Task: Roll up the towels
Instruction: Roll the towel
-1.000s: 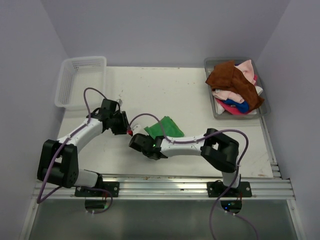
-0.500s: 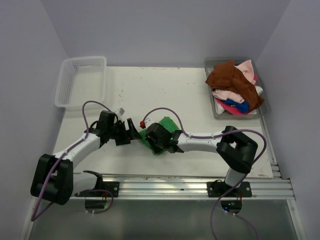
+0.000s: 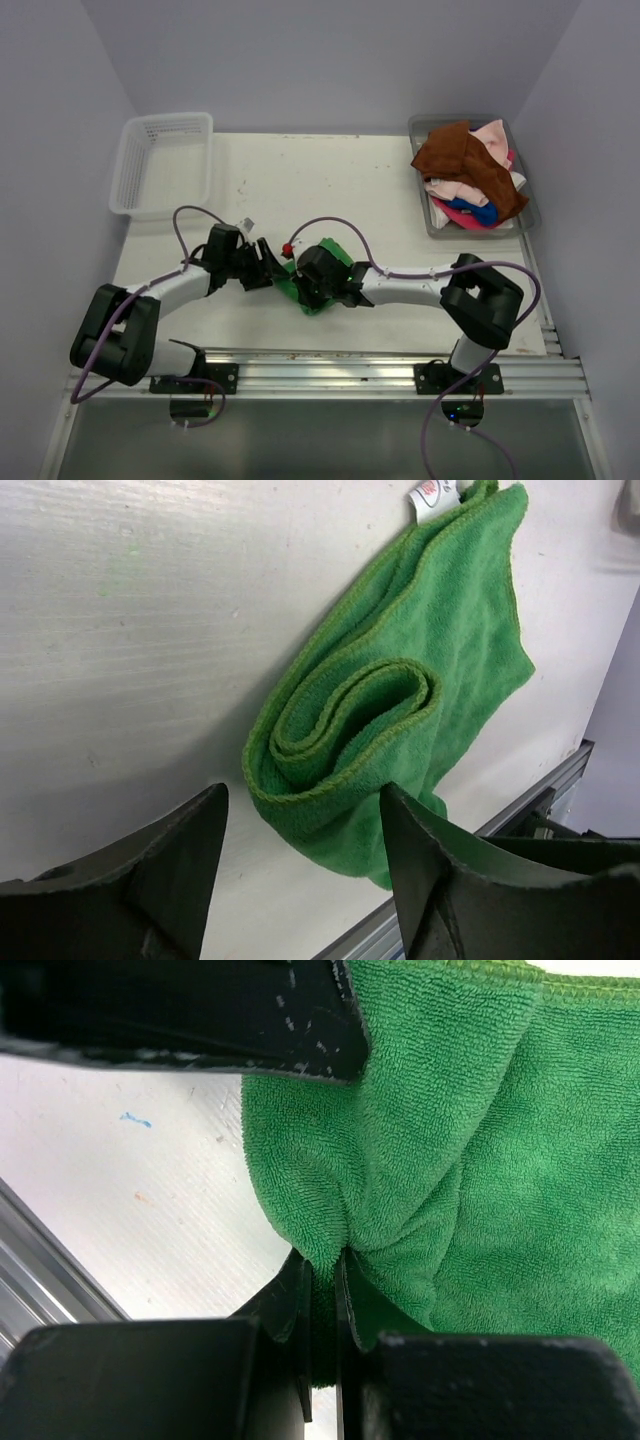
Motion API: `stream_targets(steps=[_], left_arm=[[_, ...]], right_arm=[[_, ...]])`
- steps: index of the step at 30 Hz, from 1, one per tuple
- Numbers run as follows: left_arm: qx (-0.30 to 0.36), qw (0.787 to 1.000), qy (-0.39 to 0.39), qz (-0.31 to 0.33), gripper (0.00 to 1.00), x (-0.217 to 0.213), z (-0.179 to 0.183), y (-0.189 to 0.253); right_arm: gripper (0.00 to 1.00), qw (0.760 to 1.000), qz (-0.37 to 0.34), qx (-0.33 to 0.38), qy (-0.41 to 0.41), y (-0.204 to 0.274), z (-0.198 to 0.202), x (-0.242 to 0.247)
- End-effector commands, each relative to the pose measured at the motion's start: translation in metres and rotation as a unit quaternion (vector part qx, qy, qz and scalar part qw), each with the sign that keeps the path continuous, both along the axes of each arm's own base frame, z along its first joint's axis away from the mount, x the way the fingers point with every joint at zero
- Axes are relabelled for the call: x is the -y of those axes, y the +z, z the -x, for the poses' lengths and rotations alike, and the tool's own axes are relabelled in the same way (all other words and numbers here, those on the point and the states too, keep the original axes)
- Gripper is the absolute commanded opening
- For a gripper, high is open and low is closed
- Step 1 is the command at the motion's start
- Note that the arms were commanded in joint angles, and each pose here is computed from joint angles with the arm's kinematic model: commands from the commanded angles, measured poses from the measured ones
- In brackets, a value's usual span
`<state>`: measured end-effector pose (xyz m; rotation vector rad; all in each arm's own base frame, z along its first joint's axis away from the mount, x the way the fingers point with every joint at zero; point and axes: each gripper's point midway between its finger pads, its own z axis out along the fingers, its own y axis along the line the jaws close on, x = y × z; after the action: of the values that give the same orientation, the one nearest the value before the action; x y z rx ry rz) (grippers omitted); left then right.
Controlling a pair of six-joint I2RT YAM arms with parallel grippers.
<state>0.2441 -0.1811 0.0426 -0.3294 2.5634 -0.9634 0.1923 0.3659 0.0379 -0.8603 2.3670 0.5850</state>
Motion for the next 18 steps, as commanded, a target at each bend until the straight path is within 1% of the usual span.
stream_targets(steps=[1, 2, 4, 5, 7, 8, 9, 10, 11, 12, 13, 14, 15, 16, 18], left_arm=[[0.020, 1.000, 0.018, 0.003, 0.64, 0.005, -0.018, 0.003], [0.015, 1.000, 0.022, 0.002, 0.60, 0.005, -0.018, 0.000], [0.004, 0.999, 0.029, -0.012, 0.56, 0.003, -0.018, -0.008], [0.000, 0.999, 0.031, -0.017, 0.50, 0.003, -0.018, -0.011], [-0.011, 0.999, 0.032, -0.025, 0.44, 0.004, -0.016, -0.017], [-0.015, 0.999, 0.036, -0.026, 0.37, 0.003, -0.016, -0.018], [-0.015, 0.999, 0.037, -0.027, 0.33, 0.003, -0.018, -0.018], [-0.031, 0.998, 0.038, -0.034, 0.27, 0.001, -0.013, -0.021], [-0.038, 0.998, 0.039, -0.039, 0.14, 0.000, -0.013, -0.020], [-0.039, 0.998, 0.040, -0.041, 0.06, 0.000, -0.012, -0.018], [-0.043, 0.997, 0.040, -0.043, 0.00, 0.000, -0.012, -0.016], [-0.051, 0.997, 0.040, -0.050, 0.00, -0.002, -0.011, -0.014], [-0.052, 0.997, 0.040, -0.052, 0.00, -0.002, -0.011, -0.010], [-0.050, 0.996, 0.040, -0.053, 0.00, -0.002, -0.013, -0.006], [-0.058, 0.996, 0.037, -0.063, 0.00, -0.005, -0.009, -0.004]], right_arm=[[0.00, 0.999, -0.040, 0.006, 0.002, 0.023, -0.001, -0.008], [0.00, 0.999, -0.040, 0.006, 0.002, 0.023, -0.001, -0.008], [0.00, 0.999, -0.040, 0.005, 0.001, 0.023, -0.001, -0.008], [0.00, 0.999, -0.040, 0.005, 0.001, 0.023, -0.001, -0.008], [0.00, 0.999, -0.037, 0.007, 0.003, 0.022, -0.001, -0.007], [0.00, 0.999, -0.035, 0.006, 0.005, 0.022, 0.000, -0.006], [0.00, 0.999, -0.033, 0.006, 0.007, 0.022, 0.001, -0.006], [0.00, 0.999, -0.032, 0.008, 0.009, 0.024, 0.000, -0.007], [0.00, 0.999, -0.028, 0.009, 0.012, 0.024, 0.000, -0.005], [0.04, 1.000, -0.023, 0.009, 0.013, 0.024, 0.001, -0.003], [0.11, 1.000, -0.019, 0.016, 0.016, 0.026, 0.001, -0.003], [0.20, 1.000, -0.008, 0.016, 0.019, 0.026, 0.003, -0.001], [0.40, 0.999, -0.005, 0.028, 0.019, 0.033, 0.003, -0.005], [0.47, 0.999, 0.003, 0.035, 0.023, 0.035, 0.003, -0.005], [0.57, 0.998, 0.018, 0.063, 0.025, 0.045, 0.005, -0.009]])
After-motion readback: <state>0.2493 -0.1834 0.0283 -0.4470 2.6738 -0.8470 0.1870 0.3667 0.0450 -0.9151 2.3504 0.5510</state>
